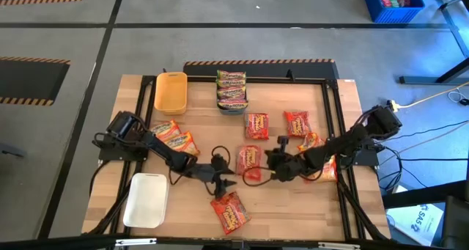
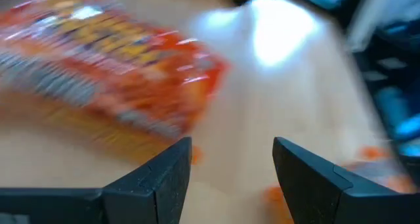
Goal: Sort Maruchan noodles
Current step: Put the orange noodle pack into the yellow bin
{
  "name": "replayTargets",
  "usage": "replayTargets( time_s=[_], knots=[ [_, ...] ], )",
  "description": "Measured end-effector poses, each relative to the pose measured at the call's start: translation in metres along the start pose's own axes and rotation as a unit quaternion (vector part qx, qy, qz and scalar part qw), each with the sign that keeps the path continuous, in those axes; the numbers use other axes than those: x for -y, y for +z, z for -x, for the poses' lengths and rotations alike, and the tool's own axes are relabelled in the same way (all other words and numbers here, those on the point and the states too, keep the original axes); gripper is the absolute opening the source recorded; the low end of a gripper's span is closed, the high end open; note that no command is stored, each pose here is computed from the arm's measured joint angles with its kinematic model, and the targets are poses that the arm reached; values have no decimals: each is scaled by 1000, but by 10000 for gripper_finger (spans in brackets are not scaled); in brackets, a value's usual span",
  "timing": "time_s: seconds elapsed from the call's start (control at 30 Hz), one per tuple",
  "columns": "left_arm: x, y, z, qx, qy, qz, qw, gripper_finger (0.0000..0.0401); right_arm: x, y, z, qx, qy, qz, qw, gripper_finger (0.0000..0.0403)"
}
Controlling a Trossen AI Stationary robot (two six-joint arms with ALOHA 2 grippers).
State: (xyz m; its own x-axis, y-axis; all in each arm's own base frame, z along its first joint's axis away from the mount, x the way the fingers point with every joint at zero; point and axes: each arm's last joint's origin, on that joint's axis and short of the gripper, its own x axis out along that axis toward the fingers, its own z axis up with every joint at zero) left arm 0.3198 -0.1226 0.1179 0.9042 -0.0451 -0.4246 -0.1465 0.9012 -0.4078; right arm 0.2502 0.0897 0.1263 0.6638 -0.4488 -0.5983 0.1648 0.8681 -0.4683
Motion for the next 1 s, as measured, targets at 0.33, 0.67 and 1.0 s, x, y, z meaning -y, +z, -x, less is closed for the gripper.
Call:
replayTargets(
  time_s=[0.33,0.67,1.0],
  knots=[
    [18,37,23,103,5,-96,990,208,7,14,46,-12,35,-46,998,11],
    [-40,39,-5,88,146,-112,979,208,-24,2,32,50,198,-119,972,106],
    [-43,22,-5,12,126,-45,991,208,-40,0,4,96,200,-41,974,231]
  ],
)
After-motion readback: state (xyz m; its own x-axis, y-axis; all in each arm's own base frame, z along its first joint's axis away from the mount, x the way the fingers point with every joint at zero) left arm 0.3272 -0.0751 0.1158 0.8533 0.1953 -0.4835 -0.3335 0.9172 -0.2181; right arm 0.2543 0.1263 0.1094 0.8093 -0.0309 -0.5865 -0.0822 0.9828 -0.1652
